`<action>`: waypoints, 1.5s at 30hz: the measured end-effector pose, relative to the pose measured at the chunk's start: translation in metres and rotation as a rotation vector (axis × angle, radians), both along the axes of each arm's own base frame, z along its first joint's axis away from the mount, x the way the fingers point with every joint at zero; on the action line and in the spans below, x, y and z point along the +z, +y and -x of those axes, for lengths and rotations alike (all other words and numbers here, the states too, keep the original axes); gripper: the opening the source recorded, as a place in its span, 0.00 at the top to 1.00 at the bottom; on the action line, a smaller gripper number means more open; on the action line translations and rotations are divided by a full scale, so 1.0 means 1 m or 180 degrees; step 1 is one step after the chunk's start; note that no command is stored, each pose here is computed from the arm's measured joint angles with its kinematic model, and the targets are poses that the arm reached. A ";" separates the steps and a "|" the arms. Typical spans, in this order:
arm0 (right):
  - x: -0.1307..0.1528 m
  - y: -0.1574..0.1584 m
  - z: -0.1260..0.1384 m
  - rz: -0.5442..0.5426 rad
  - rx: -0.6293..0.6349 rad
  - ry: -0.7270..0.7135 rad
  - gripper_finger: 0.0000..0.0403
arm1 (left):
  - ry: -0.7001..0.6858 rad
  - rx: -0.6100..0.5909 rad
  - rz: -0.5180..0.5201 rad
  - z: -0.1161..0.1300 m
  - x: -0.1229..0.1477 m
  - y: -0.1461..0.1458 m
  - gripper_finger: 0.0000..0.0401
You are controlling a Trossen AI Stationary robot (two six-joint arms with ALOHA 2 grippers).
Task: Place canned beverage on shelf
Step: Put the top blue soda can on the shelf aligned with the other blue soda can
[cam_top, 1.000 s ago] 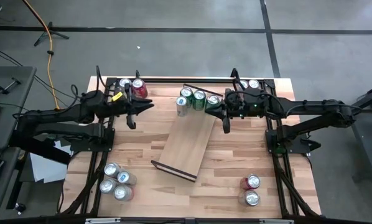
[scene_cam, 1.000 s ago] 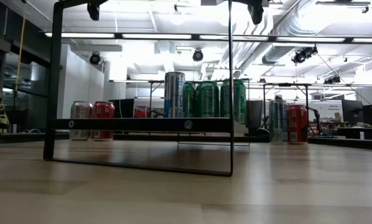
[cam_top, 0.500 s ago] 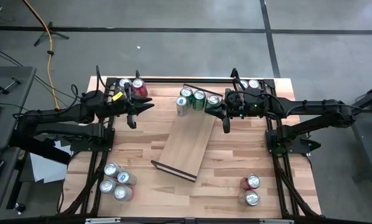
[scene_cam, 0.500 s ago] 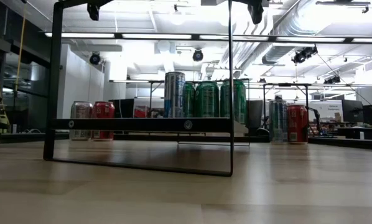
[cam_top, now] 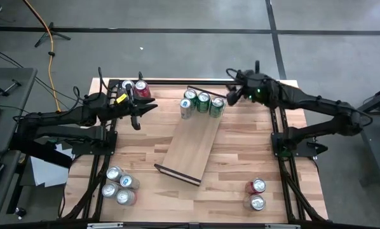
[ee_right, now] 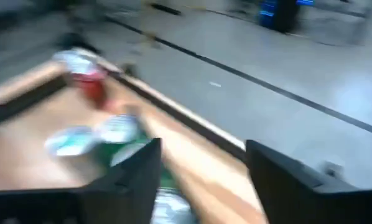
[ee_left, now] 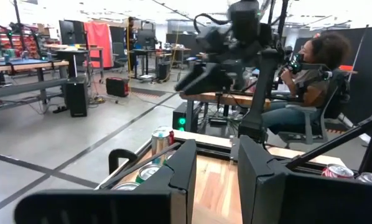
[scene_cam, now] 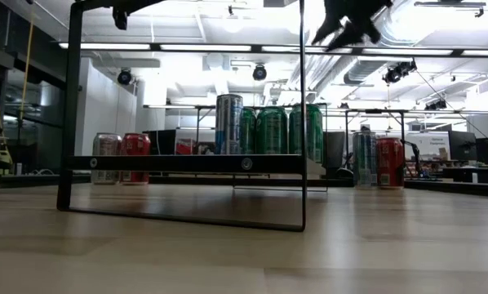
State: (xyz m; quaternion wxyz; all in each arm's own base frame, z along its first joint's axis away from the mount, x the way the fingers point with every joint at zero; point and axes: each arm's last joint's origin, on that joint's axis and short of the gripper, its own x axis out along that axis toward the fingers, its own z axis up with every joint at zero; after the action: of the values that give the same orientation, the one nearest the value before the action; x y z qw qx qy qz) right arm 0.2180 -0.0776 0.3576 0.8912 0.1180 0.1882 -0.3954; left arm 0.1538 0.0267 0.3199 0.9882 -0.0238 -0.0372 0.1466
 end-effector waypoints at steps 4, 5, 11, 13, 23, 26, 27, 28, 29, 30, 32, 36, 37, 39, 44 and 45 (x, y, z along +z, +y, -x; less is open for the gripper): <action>-0.011 -0.028 0.016 -0.0245 -0.0594 0.0200 0.28 | -0.0003 0.0057 0.0011 0.000 0.000 0.001 0.88; -0.015 -0.036 0.020 -0.0353 -0.0743 0.0247 0.24 | -0.0002 0.0059 0.0010 0.000 0.000 0.001 0.88; -0.044 -0.091 0.044 -0.1126 -0.1636 0.0330 0.18 | -0.0004 0.0071 0.0010 0.000 0.000 0.001 0.86; -0.054 -0.107 0.048 -0.1307 -0.1790 0.0327 0.18 | -0.0004 0.0071 0.0013 0.000 0.000 0.001 0.86; -0.098 -0.139 0.044 -0.2027 -0.1906 0.0717 0.18 | -0.0006 0.0072 0.0014 0.000 0.000 0.001 0.85; -0.103 -0.139 0.044 -0.2097 -0.1918 0.0827 0.18 | -0.0004 0.0091 0.0013 0.000 0.000 0.001 0.85; -0.103 -0.138 0.044 -0.2106 -0.1905 0.0857 0.18 | -0.0005 0.0115 0.0014 0.000 0.000 0.001 0.85; -0.103 -0.137 0.043 -0.2111 -0.1893 0.0873 0.18 | -0.0005 0.0134 0.0016 0.000 0.000 0.001 0.85; -0.103 -0.136 0.042 -0.2108 -0.1881 0.0876 0.18 | -0.0005 0.0144 0.0015 0.000 0.000 0.001 0.85; -0.103 -0.135 0.041 -0.2105 -0.1867 0.0881 0.18 | -0.0005 0.0152 0.0016 0.000 0.000 0.001 0.85; -0.103 -0.134 0.039 -0.2098 -0.1837 0.0889 0.18 | -0.0005 0.0167 0.0017 0.000 0.000 0.001 0.85; -0.103 -0.132 0.037 -0.2069 -0.1821 0.0909 0.18 | -0.0002 0.0168 0.0017 0.000 0.000 0.001 0.85; -0.103 -0.132 0.037 -0.2065 -0.1836 0.0907 0.18 | -0.0002 0.0167 0.0020 0.000 0.000 0.001 0.85; -0.103 -0.132 0.037 -0.2059 -0.1850 0.0906 0.18 | -0.0007 0.0166 0.0041 0.000 0.000 0.001 0.85; -0.103 -0.132 0.037 -0.2072 -0.1909 0.0869 0.18 | -0.0006 0.0166 0.0045 0.000 0.000 0.001 0.85; -0.103 -0.132 0.037 -0.2072 -0.1908 0.0869 0.18 | -0.0006 0.0165 0.0045 0.000 0.000 0.001 0.85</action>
State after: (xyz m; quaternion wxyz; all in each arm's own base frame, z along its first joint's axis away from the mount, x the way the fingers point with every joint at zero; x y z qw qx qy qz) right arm 0.1809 -0.2094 0.2548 0.6212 0.3878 0.3758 -0.5678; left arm 0.1533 0.0281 0.3195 0.9839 -0.0300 -0.0376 0.1724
